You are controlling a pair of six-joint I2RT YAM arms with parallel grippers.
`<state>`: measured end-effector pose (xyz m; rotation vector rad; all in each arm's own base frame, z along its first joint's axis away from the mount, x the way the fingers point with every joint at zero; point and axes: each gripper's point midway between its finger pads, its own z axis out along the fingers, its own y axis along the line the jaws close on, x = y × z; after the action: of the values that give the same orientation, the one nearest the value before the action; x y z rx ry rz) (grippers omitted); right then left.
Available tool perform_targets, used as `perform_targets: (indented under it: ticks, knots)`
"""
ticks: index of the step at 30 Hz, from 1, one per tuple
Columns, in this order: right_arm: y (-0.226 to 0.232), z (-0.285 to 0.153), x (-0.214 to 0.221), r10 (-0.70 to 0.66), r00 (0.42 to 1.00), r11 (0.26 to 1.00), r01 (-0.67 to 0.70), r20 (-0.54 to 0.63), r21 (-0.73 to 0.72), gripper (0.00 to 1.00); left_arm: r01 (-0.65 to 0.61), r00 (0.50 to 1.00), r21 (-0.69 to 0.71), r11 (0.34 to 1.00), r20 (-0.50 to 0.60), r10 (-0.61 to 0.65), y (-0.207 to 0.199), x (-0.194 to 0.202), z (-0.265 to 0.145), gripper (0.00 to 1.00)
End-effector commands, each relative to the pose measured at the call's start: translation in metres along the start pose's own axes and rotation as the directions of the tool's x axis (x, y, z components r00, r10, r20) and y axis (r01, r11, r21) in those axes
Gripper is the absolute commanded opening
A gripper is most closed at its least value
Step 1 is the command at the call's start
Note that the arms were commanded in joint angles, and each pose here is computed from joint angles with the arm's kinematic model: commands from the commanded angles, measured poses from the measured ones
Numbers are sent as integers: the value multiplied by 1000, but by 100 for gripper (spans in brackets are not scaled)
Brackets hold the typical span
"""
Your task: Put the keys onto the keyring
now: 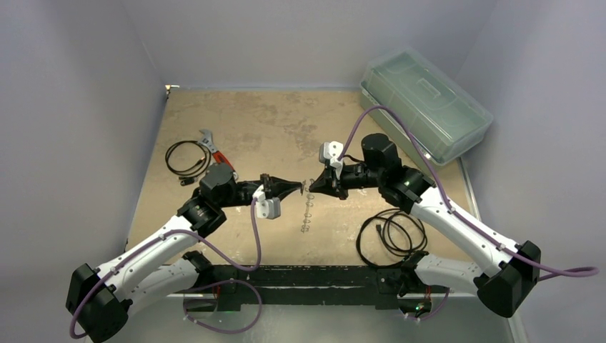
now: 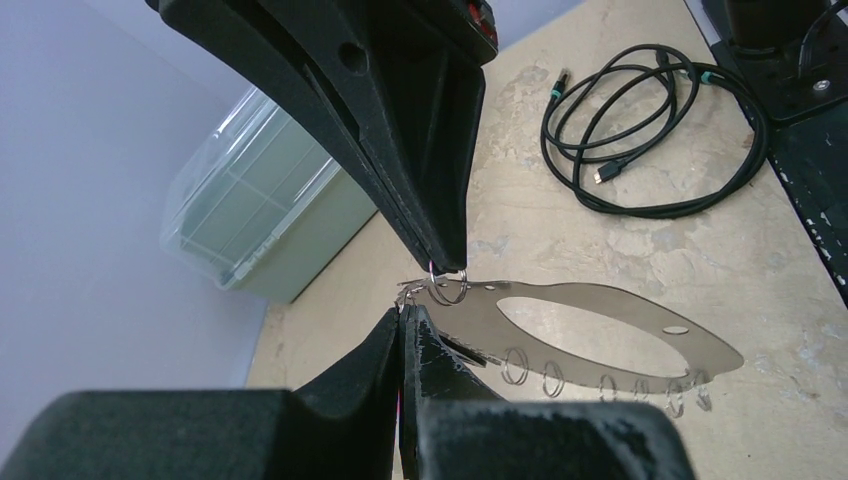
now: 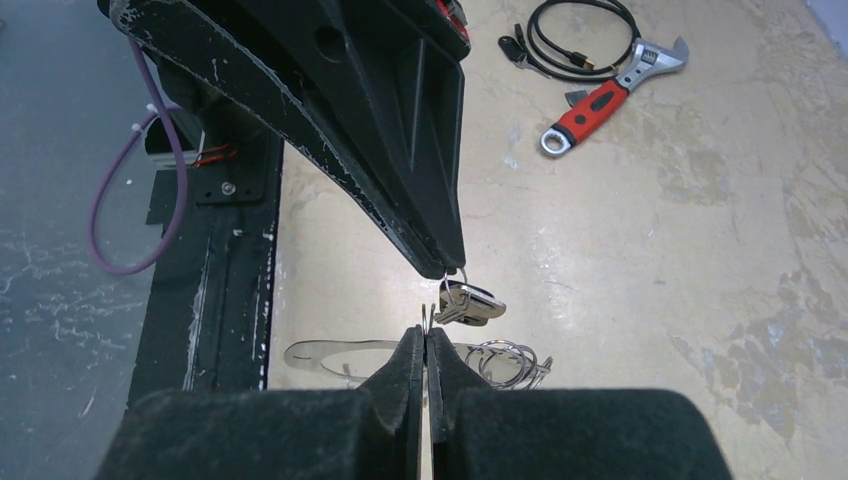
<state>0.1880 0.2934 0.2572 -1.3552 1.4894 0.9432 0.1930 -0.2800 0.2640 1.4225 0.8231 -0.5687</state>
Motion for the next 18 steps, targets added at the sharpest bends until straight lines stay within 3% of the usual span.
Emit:
perform_targets:
  ticks: [1,18]
  knots:
    - [-1,-5,-34,-78,994,997,78,79,1,0,-13,999,16,1000,48,13,1,-11,1,0]
    - [-4,-4,-34,-81,994,997,80,77,11,0,-1,998,49,999,59,-2,-5,-11,3,0]
